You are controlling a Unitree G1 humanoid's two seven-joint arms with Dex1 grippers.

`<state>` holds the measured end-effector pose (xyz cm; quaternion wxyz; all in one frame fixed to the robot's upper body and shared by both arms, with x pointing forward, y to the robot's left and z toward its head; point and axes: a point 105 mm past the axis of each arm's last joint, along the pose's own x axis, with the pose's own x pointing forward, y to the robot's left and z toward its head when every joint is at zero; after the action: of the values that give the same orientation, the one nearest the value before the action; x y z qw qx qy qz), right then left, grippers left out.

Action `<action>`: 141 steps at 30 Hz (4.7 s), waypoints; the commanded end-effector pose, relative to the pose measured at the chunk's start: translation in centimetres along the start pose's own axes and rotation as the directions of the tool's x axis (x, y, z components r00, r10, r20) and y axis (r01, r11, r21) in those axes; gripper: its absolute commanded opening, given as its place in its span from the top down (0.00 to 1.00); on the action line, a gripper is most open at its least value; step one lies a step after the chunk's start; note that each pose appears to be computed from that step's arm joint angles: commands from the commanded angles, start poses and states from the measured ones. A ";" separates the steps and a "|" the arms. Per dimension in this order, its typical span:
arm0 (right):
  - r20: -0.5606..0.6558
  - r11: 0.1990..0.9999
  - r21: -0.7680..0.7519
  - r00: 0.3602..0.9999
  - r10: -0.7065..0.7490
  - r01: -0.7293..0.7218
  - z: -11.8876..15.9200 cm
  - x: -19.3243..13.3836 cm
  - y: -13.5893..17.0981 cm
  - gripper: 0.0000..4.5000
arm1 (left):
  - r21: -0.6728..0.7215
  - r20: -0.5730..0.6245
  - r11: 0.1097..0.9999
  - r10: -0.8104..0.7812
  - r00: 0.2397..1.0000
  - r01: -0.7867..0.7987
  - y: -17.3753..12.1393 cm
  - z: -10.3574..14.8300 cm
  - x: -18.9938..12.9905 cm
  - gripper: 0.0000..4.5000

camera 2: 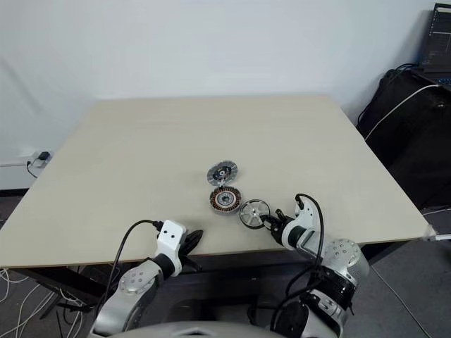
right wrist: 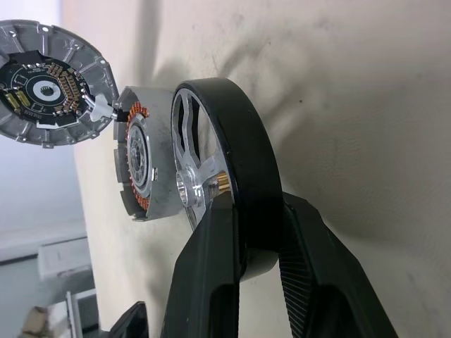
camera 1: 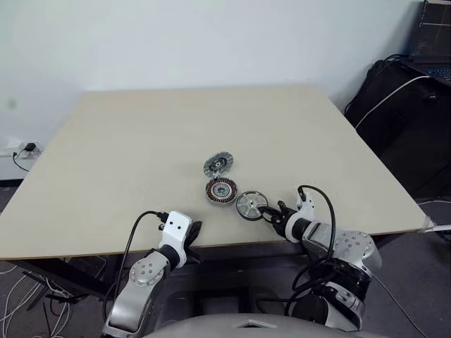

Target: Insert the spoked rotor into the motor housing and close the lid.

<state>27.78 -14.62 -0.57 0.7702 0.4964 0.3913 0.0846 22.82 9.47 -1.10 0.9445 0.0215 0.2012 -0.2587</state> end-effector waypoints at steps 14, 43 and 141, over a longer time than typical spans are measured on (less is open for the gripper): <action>0.101 0.966 -0.144 0.968 0.228 -0.213 1.2 1.3 8.4 0.90 | 0.016 0.079 1.000 -0.014 0.997 0.013 -0.2 2.2 -0.1 1.00; -0.138 0.949 0.015 0.940 0.313 -0.314 -5.2 7.1 11.1 0.90 | 0.008 0.068 1.000 0.013 0.998 -0.014 0.2 1.9 -0.7 1.00; 0.078 0.453 -0.891 0.995 0.068 0.039 -1.2 9.1 10.7 1.00 | -0.007 0.071 1.000 0.007 0.997 -0.007 -0.3 1.7 -0.5 1.00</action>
<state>35.24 -3.91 1.44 0.9257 0.0145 0.2812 0.2525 22.41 9.67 -0.82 0.9477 0.0131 0.1994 -0.2489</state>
